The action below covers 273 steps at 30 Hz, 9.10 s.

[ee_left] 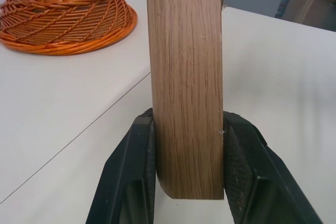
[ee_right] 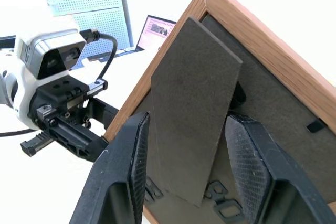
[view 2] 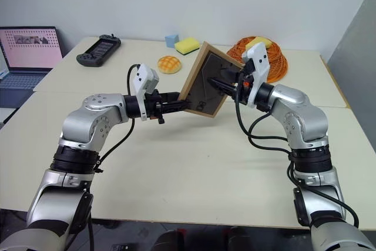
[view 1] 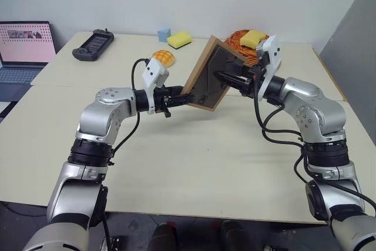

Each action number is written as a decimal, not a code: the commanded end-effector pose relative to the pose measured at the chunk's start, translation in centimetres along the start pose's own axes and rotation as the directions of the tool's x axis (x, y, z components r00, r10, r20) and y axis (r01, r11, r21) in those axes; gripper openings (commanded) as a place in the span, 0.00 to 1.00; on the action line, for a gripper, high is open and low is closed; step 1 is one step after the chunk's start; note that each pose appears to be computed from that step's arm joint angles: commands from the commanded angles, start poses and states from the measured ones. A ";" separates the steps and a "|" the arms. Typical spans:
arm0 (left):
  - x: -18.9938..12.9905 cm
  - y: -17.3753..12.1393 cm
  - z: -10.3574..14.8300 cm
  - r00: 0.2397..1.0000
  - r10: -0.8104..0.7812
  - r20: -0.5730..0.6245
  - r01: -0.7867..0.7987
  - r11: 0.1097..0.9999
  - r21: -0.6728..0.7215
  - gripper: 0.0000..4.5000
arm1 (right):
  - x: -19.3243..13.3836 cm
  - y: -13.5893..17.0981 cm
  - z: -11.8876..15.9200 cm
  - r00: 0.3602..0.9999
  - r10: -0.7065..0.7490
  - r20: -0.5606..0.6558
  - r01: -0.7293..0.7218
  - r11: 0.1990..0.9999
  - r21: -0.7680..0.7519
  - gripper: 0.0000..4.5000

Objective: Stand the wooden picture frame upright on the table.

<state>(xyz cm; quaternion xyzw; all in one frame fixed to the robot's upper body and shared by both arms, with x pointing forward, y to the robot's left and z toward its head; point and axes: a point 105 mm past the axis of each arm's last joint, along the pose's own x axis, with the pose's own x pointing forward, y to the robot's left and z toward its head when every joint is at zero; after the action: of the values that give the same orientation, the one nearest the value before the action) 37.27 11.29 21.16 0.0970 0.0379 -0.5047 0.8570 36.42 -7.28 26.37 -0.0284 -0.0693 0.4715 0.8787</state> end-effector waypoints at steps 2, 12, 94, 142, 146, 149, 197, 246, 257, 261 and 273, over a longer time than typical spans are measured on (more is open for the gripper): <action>0.1 0.1 1.6 0.999 -0.014 0.045 0.012 0.999 0.046 0.29 | -0.4 1.1 1.7 0.999 0.017 0.050 -0.015 0.999 -0.042 0.50; 0.2 0.6 2.2 0.998 -0.003 0.057 0.001 0.999 0.035 0.29 | -2.8 1.3 -0.3 0.999 -0.044 0.005 0.044 0.999 0.010 0.50; -2.4 -6.5 2.5 0.963 -0.266 0.039 0.199 0.605 -0.771 0.29 | -5.4 -2.5 -3.4 0.971 -0.038 0.234 0.234 -0.004 -0.972 0.83; -1.9 -7.9 3.3 0.964 -0.266 0.028 0.186 0.592 -0.784 0.50 | -5.7 -0.7 -3.8 0.964 0.138 0.228 0.244 -0.110 -0.964 0.33; -2.0 -8.0 3.4 0.962 -0.272 0.026 0.190 0.597 -0.779 0.67 | -5.7 -0.6 -3.9 0.965 0.138 0.223 0.238 -0.108 -0.965 0.33; -2.2 -7.9 3.4 0.962 -0.272 0.028 0.191 0.595 -0.781 0.81 | -5.6 -0.7 -3.9 0.965 0.136 0.224 0.239 -0.106 -0.965 0.33; -10.3 -6.7 3.6 0.966 0.191 0.176 -0.150 0.963 -0.225 0.83 | 0.7 -0.8 -8.8 0.993 0.097 -0.062 -0.088 0.987 0.131 0.33; -11.7 -7.0 1.5 0.990 0.097 -0.106 -0.101 0.994 -0.036 0.83 | -0.5 2.3 -14.4 0.994 0.046 -0.103 0.000 0.914 0.406 0.33; -11.9 -6.5 1.2 0.987 0.124 -0.100 -0.124 0.992 0.000 0.83 | -0.9 4.1 -15.5 0.984 0.127 -0.128 -0.082 0.948 0.308 0.33; -11.9 -6.3 1.4 0.987 0.131 -0.089 -0.132 0.991 -0.003 0.83 | -0.9 4.0 -15.5 0.984 0.125 -0.129 -0.082 0.950 0.300 0.33; -11.7 -6.2 1.5 0.988 0.135 -0.074 -0.136 0.991 -0.007 0.84 | -0.9 3.6 -15.6 0.985 0.106 -0.134 -0.059 0.947 0.315 0.60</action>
<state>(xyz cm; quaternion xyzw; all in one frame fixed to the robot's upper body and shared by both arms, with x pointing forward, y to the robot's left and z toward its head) 26.27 18.19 22.60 0.0972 0.0899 -0.4430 0.8867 35.20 -5.91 9.67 0.0767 0.0854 0.5052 0.8553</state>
